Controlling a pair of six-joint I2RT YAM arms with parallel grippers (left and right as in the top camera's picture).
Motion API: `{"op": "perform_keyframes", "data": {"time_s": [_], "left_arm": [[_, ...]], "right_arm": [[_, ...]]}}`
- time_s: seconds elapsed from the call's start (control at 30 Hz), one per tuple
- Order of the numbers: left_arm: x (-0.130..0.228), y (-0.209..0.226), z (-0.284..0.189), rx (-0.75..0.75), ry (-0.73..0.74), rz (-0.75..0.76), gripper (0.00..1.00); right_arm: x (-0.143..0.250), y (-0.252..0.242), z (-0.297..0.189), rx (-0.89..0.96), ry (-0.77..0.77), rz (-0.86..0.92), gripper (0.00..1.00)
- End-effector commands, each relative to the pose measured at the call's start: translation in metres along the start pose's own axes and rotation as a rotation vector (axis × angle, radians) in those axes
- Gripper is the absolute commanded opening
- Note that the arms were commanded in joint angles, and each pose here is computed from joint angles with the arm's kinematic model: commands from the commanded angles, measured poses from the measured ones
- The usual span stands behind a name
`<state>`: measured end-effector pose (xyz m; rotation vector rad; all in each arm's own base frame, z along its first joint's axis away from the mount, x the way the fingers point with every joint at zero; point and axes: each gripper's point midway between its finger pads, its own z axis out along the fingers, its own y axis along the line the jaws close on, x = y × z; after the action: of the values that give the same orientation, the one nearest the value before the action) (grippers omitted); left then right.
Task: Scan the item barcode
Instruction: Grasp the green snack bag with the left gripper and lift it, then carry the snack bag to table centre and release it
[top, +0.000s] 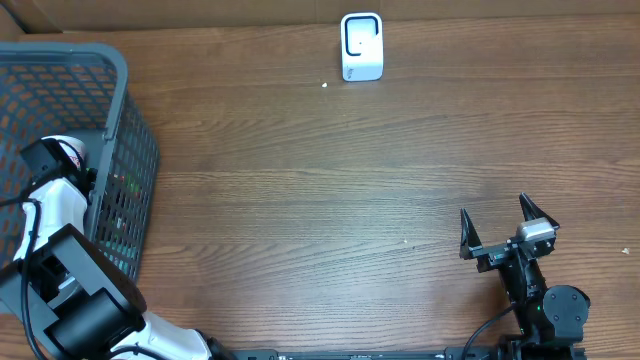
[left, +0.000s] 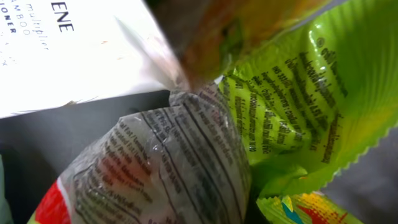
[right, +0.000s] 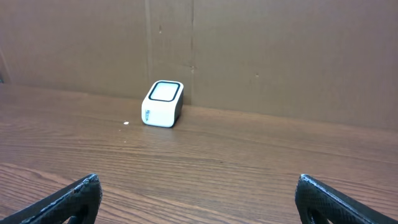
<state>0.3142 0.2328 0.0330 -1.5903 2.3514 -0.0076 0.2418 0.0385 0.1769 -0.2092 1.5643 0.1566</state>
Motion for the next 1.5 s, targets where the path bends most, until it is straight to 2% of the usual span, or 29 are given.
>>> {"op": "perform_keyframes", "data": {"time_s": [0.0, 0.23, 0.37, 0.5, 0.67, 0.83, 0.87, 0.93, 0.97, 1.13, 1.17, 1.47], "left_arm": [[0.027, 0.023, 0.007, -0.125, 0.132, 0.059, 0.04], [-0.026, -0.022, -0.091, 0.006, 0.007, 0.103, 0.04], [-0.052, -0.041, -0.167, 0.083, -0.136, 0.125, 0.04], [-0.063, -0.049, -0.239, 0.153, -0.273, 0.143, 0.04], [-0.047, -0.057, -0.319, 0.278, -0.408, 0.221, 0.04], [0.000, -0.082, -0.369, 0.430, -0.468, 0.414, 0.04], [0.023, -0.094, -0.376, 0.462, -0.458, 0.513, 0.04], [0.049, -0.108, -0.375, 0.489, -0.417, 0.620, 0.04], [0.072, -0.122, -0.366, 0.505, -0.355, 0.708, 0.04], [0.130, -0.154, -0.327, 0.501, -0.164, 0.878, 0.04], [0.151, -0.166, -0.308, 0.486, -0.091, 0.938, 0.04], [0.226, -0.205, -0.211, 0.336, 0.196, 1.118, 0.04]], "right_arm": [[0.002, -0.001, 0.000, 0.009, -0.004, 0.005, 1.00], [0.002, -0.001, 0.000, 0.009, -0.004, 0.005, 1.00], [0.002, -0.001, 0.000, 0.009, -0.004, 0.005, 1.00], [0.002, -0.001, 0.000, 0.009, -0.004, 0.005, 1.00], [0.002, -0.001, 0.000, 0.009, -0.004, 0.005, 1.00], [0.002, -0.001, 0.000, 0.009, -0.004, 0.005, 1.00], [0.002, -0.001, 0.000, 0.009, -0.004, 0.005, 1.00], [0.002, -0.001, 0.000, 0.009, -0.004, 0.005, 1.00], [0.002, -0.001, 0.000, 0.009, -0.004, 0.005, 1.00], [0.002, -0.001, 0.000, 0.009, -0.004, 0.005, 1.00], [0.002, -0.001, 0.000, 0.009, -0.004, 0.005, 1.00], [0.002, -0.001, 0.000, 0.009, -0.004, 0.005, 1.00]]}}
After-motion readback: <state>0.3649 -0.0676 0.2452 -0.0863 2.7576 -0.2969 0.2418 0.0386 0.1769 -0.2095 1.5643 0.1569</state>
